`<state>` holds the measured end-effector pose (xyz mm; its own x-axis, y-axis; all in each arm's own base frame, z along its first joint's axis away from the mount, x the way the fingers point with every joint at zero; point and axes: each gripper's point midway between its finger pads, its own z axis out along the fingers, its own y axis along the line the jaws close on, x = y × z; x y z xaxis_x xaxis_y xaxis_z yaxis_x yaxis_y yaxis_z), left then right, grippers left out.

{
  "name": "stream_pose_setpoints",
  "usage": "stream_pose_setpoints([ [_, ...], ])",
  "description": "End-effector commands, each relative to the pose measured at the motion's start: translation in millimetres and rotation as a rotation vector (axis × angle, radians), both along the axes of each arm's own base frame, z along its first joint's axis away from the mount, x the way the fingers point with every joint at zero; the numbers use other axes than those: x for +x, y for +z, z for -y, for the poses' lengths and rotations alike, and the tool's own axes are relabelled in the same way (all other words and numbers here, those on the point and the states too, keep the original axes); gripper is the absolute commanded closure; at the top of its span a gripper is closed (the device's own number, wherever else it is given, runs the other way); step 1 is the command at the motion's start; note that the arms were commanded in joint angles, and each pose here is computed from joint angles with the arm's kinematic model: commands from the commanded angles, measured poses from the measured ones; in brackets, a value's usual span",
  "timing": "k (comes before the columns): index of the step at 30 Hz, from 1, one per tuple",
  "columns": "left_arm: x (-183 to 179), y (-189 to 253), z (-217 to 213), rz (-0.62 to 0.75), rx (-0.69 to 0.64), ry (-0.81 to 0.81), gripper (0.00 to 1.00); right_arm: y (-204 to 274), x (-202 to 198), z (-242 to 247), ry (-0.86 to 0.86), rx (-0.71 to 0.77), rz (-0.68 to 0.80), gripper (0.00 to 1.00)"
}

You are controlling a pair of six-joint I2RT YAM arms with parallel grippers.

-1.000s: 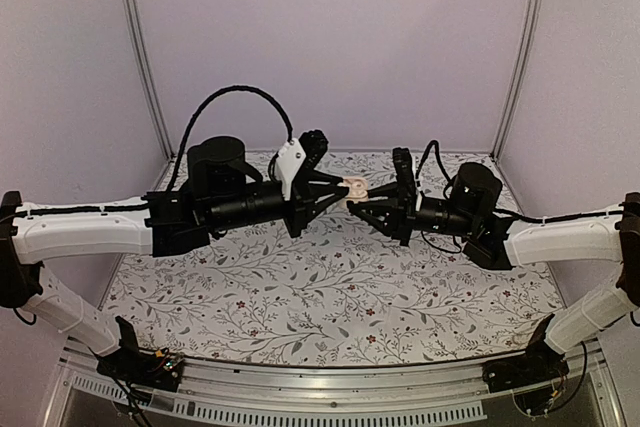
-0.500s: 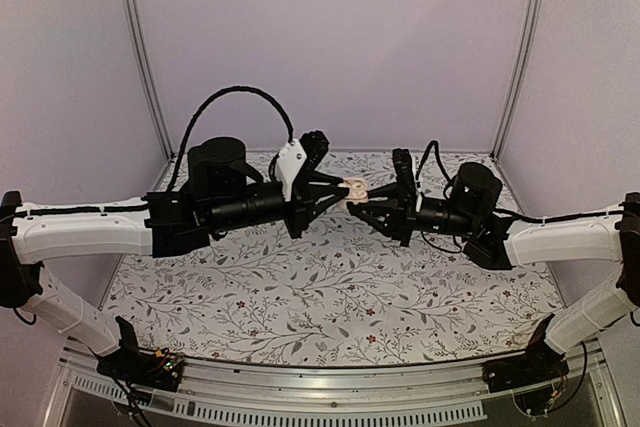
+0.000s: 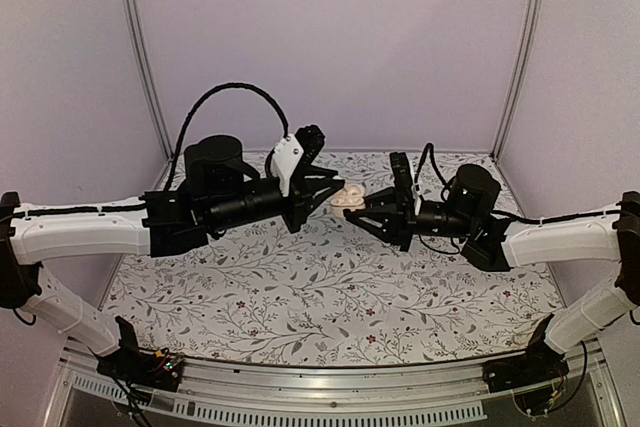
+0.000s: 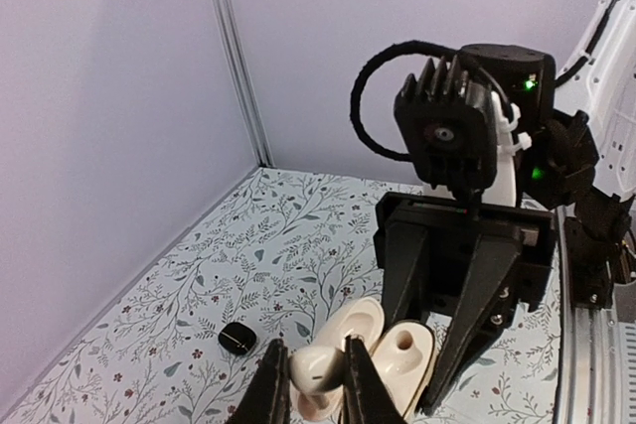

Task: Insert the wireless bluetooth earbuds into the charging case
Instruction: Insert the left earbud into the left side groove of the charging case.

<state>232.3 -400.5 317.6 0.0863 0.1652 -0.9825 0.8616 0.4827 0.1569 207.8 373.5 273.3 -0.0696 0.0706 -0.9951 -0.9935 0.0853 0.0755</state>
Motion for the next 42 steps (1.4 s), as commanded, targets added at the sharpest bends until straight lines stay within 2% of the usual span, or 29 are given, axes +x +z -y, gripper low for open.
stream_pose_setpoints([
  [1,1.7,23.5,-6.9,0.048,-0.045,0.021,0.92,15.6,-2.6,-3.9,0.021,0.048,0.007,1.0],
  [17,-17.5,15.9,-0.9,0.033,-0.051,-0.085,0.92,24.0,5.3,-3.5,-0.012,0.081,-0.046,1.0],
  [42,-12.6,-0.6,5.3,0.007,-0.03,-0.069,0.92,38.8,-1.4,-0.4,0.015,0.126,-0.033,1.0],
])
